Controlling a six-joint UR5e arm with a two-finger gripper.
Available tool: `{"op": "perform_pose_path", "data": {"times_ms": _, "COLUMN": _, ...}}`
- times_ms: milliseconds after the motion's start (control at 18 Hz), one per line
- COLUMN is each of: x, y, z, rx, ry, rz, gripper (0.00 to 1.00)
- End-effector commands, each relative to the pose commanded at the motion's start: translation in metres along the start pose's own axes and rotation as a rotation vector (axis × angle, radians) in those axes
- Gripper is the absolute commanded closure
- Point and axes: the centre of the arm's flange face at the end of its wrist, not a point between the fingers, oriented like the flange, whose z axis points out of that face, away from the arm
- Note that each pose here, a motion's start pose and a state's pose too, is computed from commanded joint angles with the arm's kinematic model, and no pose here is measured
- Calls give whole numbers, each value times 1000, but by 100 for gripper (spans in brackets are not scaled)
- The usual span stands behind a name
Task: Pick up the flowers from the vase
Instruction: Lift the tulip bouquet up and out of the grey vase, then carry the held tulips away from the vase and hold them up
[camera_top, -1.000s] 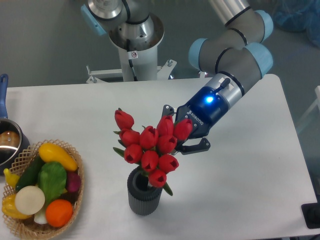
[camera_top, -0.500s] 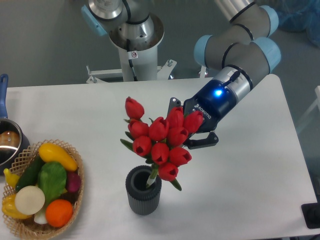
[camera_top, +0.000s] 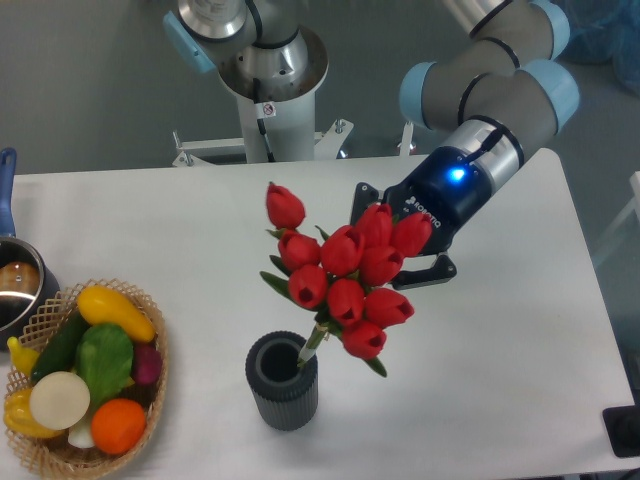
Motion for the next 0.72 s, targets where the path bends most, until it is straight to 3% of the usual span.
{"op": "perform_pose_path", "data": {"times_ms": 167, "x": -14, "y": -12, "z": -20, "rx": -17, "ry": -53, "rz": 52, "gripper": 87}}
{"op": "perform_pose_path", "data": {"times_ms": 444, "x": -36, "y": -15, "z": -73, "rx": -213, "ry": -284, "rz": 187, "gripper": 87}}
{"op": "perform_pose_path", "data": {"times_ms": 722, "x": -49, "y": -5, "z": -92, "rx": -349, "ry": -405, "rz": 188, "gripper": 86}}
